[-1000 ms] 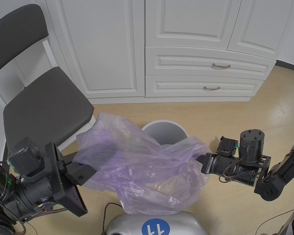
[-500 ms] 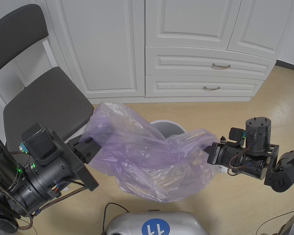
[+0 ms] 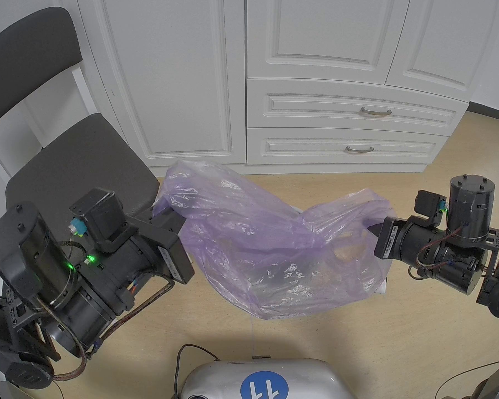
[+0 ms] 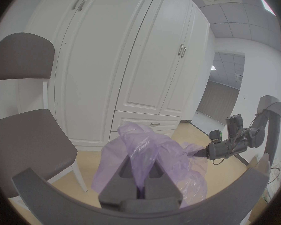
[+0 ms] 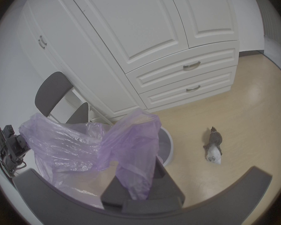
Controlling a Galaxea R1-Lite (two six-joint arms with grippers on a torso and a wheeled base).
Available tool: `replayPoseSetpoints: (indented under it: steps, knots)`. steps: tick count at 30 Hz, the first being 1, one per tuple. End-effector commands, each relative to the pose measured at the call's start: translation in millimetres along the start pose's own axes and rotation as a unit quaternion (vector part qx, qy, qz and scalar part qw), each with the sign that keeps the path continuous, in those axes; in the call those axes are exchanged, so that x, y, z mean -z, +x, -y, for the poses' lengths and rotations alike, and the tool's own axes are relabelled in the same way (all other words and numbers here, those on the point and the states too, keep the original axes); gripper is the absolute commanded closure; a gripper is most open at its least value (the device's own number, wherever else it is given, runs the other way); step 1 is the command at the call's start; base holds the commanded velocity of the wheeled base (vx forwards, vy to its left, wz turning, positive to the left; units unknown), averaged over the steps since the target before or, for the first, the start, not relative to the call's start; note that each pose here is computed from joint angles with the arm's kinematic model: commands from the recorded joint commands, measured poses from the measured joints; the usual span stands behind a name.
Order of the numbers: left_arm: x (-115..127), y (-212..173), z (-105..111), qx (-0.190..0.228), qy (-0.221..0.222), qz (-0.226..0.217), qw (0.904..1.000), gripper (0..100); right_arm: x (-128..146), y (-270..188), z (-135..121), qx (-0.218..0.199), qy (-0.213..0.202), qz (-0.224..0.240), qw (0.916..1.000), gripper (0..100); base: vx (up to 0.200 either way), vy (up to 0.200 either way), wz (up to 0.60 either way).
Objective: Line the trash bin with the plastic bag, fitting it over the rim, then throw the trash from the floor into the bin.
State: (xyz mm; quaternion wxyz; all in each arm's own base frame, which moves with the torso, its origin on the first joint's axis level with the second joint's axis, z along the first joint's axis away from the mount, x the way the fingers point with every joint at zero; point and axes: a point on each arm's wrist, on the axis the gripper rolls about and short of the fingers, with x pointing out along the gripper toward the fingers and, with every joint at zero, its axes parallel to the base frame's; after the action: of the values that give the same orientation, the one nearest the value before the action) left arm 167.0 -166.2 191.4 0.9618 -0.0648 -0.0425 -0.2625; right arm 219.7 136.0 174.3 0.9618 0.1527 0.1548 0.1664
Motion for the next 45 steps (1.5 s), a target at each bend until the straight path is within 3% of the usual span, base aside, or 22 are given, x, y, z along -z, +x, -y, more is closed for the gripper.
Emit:
replayPoseSetpoints:
  steps: [1,16,22,35,45]
  knots:
    - [5,7,3,0.002,0.001,-0.008,1.0,100,-5,-8,-1,0.001,-0.006,0.015,0.9999,100,0.0,0.0,0.0]
    - [10,7,2,0.0,0.004,-0.019,0.9998,100,1,-13,-6,0.005,-0.025,0.005,0.9997,100,0.0,0.0,0.0]
    - [13,6,-1,-0.001,0.007,-0.027,0.9996,100,2,-14,-2,0.03,-0.052,0.007,0.9982,100,0.0,0.0,0.0]
    - [25,11,-10,-0.025,0.043,-0.046,0.9977,100,10,-28,5,0.036,-0.117,-0.001,0.9925,100,0.0,0.0,0.0]
    - [24,14,-12,-0.029,0.042,-0.035,0.9981,100,16,-28,5,0.039,-0.13,-0.011,0.9907,100,0.0,0.0,0.0]
